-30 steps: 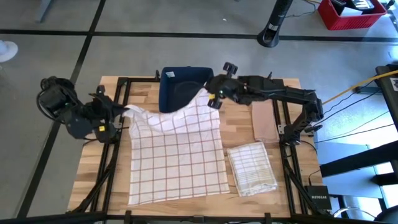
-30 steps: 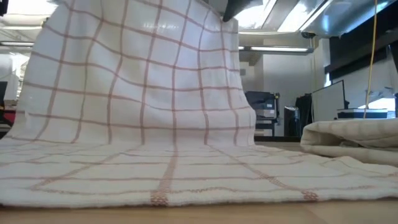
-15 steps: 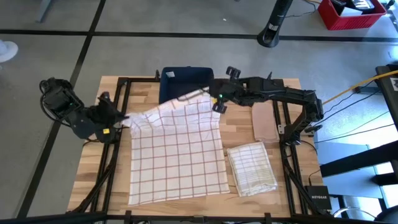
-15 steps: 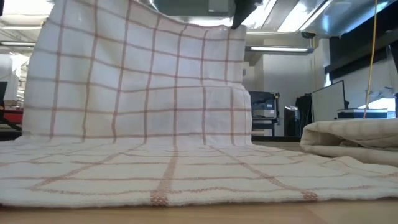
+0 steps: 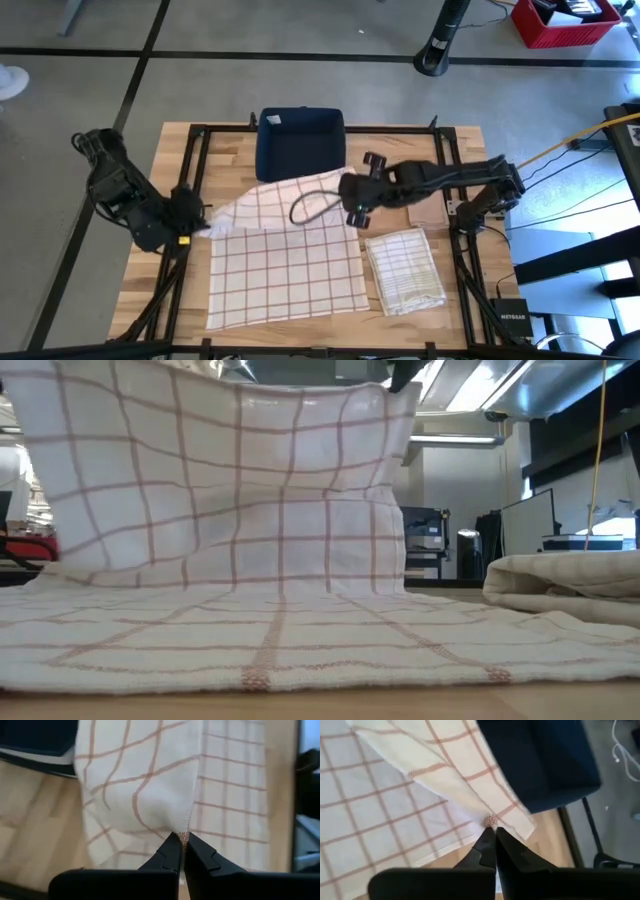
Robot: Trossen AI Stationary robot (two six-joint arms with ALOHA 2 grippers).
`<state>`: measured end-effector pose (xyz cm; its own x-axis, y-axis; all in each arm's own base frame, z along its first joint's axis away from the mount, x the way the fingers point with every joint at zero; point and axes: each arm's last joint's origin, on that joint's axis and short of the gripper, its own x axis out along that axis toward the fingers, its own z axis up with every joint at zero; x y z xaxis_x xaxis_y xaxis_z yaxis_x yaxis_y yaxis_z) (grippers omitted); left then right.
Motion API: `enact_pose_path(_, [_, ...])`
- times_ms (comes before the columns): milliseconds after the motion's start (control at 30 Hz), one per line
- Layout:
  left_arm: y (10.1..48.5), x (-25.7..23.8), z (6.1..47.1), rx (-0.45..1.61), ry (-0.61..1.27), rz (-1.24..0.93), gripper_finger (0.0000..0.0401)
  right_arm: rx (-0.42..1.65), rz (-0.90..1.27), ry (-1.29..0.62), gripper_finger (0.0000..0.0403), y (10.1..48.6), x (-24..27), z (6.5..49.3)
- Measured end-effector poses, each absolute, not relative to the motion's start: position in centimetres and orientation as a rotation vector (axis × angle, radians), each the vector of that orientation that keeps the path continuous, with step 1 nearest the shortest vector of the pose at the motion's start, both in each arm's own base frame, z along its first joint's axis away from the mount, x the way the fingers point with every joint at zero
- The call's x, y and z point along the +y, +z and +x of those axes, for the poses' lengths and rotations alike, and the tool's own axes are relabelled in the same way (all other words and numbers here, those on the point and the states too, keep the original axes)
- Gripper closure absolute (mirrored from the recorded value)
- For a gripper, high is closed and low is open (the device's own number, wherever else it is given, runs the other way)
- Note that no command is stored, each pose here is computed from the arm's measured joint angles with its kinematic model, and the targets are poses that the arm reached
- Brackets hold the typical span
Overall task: Fold towel
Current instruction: Fold the white with brown pattern towel on the table
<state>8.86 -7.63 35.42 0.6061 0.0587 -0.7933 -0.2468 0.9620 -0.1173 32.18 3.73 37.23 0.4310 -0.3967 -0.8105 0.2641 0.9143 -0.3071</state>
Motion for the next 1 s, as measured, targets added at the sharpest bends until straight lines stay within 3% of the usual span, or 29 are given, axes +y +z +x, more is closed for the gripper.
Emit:
enact_pose_path(600, [32.8, -14.4, 10.3, 1.041, 0.189, -0.348, 0.04, 1.065, -0.001, -0.245, 0.04, 27.9, 12.2, 31.5])
enact_pose_path(1000, [29.2, -21.2, 12.4, 1.052, 0.13, -0.354, 0.04, 1.091, 0.043, -0.2, 0.04, 26.9, 16.0, 29.4])
